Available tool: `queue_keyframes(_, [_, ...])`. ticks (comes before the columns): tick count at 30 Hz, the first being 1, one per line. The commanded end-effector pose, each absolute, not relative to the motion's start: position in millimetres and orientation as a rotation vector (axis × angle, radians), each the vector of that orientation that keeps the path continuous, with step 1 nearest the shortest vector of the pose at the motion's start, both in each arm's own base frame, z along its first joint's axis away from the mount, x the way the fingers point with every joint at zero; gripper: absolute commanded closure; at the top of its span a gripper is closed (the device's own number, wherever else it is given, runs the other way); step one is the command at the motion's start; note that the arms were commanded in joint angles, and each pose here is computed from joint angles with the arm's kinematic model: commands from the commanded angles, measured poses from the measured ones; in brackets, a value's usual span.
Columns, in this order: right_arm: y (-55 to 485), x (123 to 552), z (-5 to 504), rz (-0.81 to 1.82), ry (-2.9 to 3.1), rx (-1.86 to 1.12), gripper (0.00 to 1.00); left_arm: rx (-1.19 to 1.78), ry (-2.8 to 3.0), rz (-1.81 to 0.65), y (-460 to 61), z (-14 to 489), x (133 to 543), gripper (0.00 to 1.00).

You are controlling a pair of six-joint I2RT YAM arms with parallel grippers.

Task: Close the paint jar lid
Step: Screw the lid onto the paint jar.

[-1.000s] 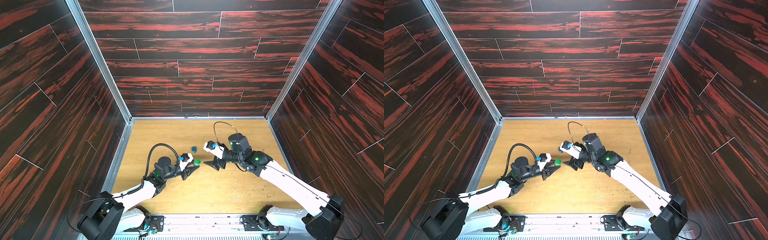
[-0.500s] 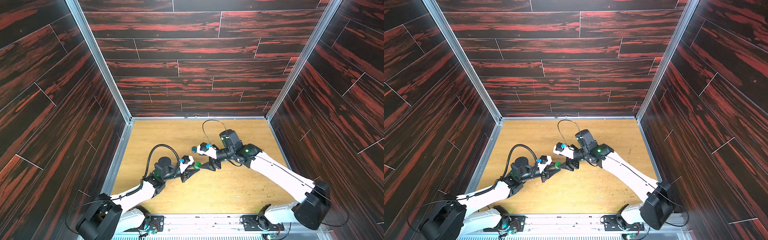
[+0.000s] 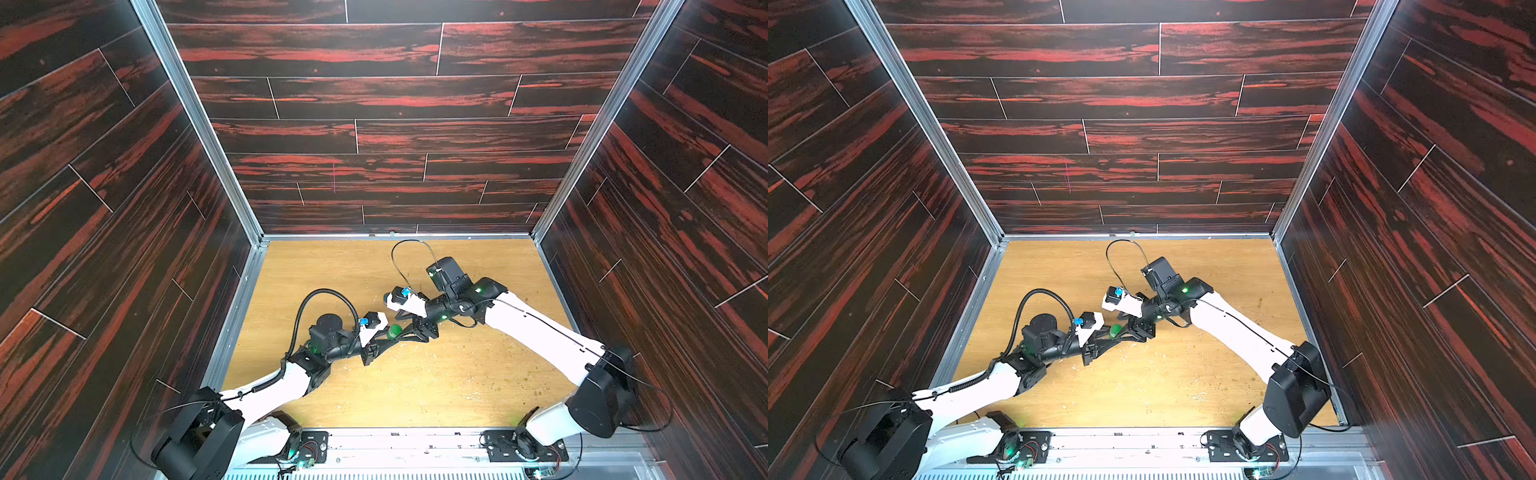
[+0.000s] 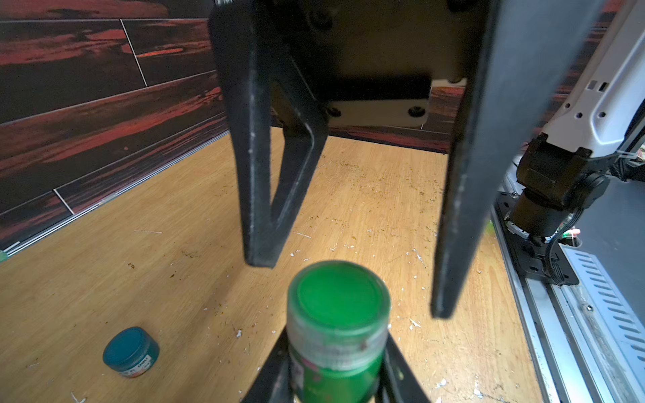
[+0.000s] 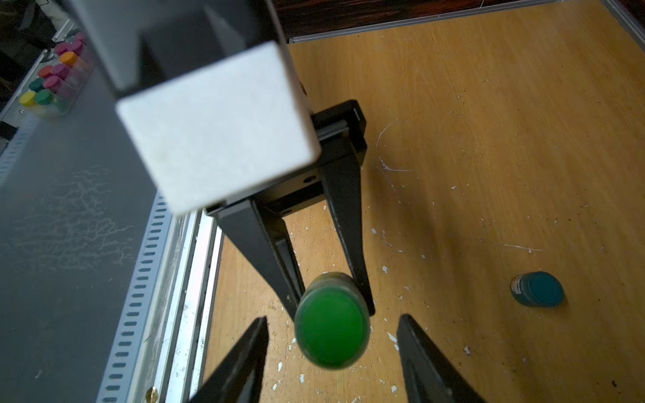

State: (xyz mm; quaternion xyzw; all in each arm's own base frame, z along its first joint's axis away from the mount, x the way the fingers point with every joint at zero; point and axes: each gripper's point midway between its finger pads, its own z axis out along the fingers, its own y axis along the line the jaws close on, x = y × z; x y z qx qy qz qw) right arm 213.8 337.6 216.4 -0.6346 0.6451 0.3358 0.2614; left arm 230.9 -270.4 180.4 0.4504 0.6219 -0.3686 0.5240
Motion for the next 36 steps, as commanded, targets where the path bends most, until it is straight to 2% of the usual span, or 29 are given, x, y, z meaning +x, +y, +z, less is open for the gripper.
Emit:
queue_keyframes(1, [338, 213, 215, 0.918, 1.764, -1.74, 0.41, 1.085, 1.457, -0.869, -269, 188, 230, 0.8])
queue_keyframes(6, [340, 214, 215, 0.934, 1.769, -1.739, 0.46, 1.083, 1.462, -0.864, -268, 186, 230, 0.8])
queue_keyframes(15, [342, 215, 211, 0.948, 1.793, -1.741, 0.48, 1.082, 1.463, -0.86, -268, 185, 231, 0.8])
queue_keyframes(36, [349, 220, 204, 1.011, 1.939, -1.602, 0.79, 1.052, 1.46, -0.816, -267, 190, 240, 0.8])
